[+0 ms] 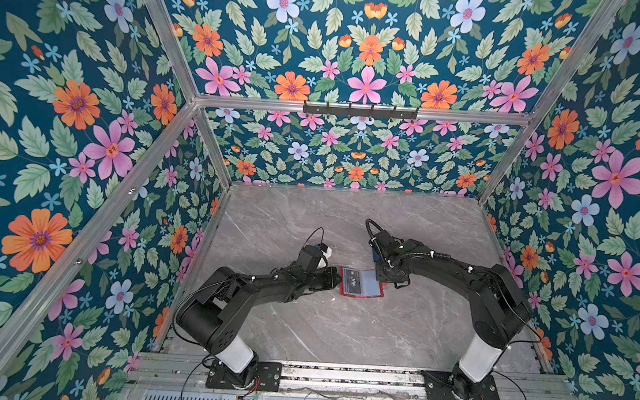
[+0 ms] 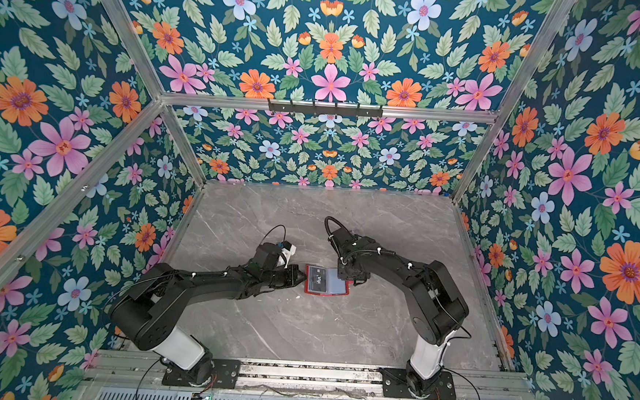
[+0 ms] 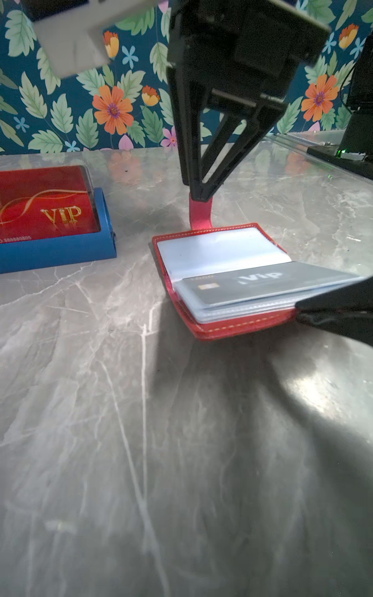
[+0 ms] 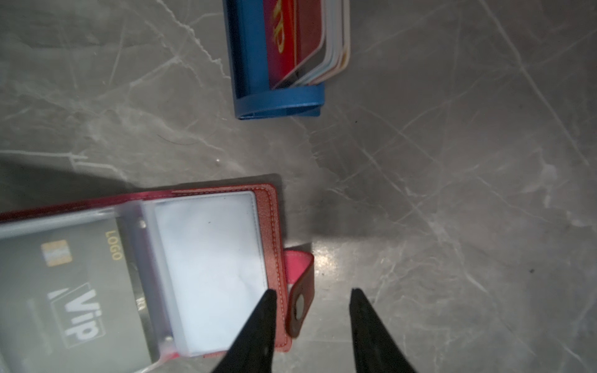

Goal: Insert credit cards into a card holder
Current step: Close the card holder at the center of the table.

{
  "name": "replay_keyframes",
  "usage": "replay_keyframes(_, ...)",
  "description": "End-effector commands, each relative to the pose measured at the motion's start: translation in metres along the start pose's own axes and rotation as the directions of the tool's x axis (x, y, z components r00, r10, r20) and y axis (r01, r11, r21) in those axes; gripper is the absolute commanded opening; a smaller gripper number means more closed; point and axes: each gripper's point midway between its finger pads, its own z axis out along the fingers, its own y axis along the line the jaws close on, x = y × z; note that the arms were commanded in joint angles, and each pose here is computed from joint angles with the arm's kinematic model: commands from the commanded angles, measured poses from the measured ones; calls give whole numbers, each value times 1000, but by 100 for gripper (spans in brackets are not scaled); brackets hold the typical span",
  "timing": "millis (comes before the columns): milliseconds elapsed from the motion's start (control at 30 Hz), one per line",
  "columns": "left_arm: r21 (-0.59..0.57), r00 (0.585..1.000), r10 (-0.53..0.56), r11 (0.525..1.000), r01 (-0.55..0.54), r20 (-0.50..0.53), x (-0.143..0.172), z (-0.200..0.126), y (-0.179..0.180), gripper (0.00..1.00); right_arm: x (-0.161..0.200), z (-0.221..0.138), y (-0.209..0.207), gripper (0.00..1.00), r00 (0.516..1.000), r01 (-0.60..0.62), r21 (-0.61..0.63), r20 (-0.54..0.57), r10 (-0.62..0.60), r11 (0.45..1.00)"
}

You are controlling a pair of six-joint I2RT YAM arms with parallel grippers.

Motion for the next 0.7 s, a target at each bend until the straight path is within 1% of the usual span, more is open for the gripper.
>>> replay_keyframes(0, -24, 1000, 22, 999, -22, -3, -1, -2, 1, 0, 1, 4, 4, 25, 1000, -10, -13, -14, 9, 1000)
replay_keyframes(100, -34, 1000, 28, 999, -28, -1, -3, -3, 0, 0, 3, 6, 5, 17, 1000, -11, -21, -21, 11, 1000)
replay_keyframes(200, -30, 999, 36, 999, -36, -4, -5, -2, -4, 0, 5, 7, 5, 12, 1000, -17, -34, -21, 17, 999)
replay_keyframes(267, -7, 999, 38, 999, -38, -8, -5, -1, -11, 0, 6, 8, 5, 11, 999, -24, -41, -24, 23, 999)
replay_keyframes(300, 8, 999, 39, 999, -38, -8, -6, -1, -15, 2, 6, 9, 4, 10, 999, -28, -46, -25, 27, 999)
replay_keyframes(400, 29, 999, 50, 998, -50, -10, -7, 1, -23, 12, 8, 12, 4, 9, 998, -46, -71, -32, 44, 996)
replay_keyframes(667, 128, 996, 82, 989, -78, -29, -5, 9, -51, 31, 11, 18, 4, 8, 996, -76, -117, -45, 72, 990)
